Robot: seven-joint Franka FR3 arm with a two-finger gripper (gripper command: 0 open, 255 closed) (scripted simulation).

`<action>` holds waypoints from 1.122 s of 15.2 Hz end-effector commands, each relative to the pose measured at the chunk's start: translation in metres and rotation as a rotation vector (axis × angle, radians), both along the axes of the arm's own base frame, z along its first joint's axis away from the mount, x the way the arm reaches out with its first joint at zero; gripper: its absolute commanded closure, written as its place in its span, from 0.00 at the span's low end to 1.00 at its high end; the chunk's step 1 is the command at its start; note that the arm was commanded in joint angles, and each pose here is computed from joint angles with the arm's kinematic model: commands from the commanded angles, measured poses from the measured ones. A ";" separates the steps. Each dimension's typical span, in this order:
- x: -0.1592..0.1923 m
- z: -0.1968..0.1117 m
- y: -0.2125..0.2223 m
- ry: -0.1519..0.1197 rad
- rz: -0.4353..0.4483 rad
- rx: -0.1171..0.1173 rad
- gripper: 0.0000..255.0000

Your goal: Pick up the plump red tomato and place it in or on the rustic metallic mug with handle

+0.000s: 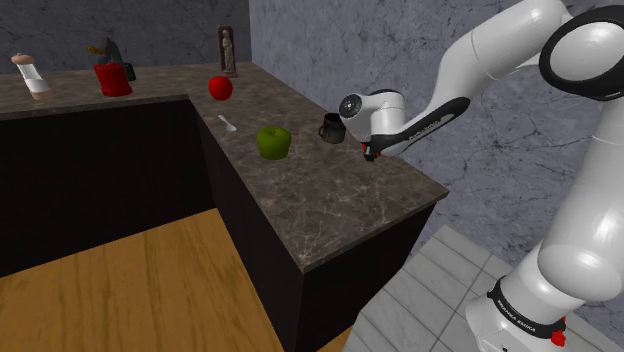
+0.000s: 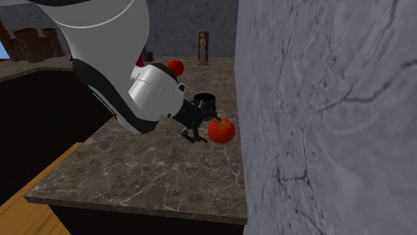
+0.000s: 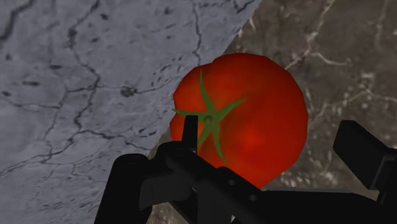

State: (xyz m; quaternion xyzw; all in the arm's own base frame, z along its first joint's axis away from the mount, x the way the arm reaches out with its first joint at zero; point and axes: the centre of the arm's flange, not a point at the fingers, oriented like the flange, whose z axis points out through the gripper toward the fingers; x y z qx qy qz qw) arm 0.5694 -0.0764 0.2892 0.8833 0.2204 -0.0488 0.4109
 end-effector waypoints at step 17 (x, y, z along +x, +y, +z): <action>0.001 -0.002 -0.002 0.000 0.000 0.000 1.00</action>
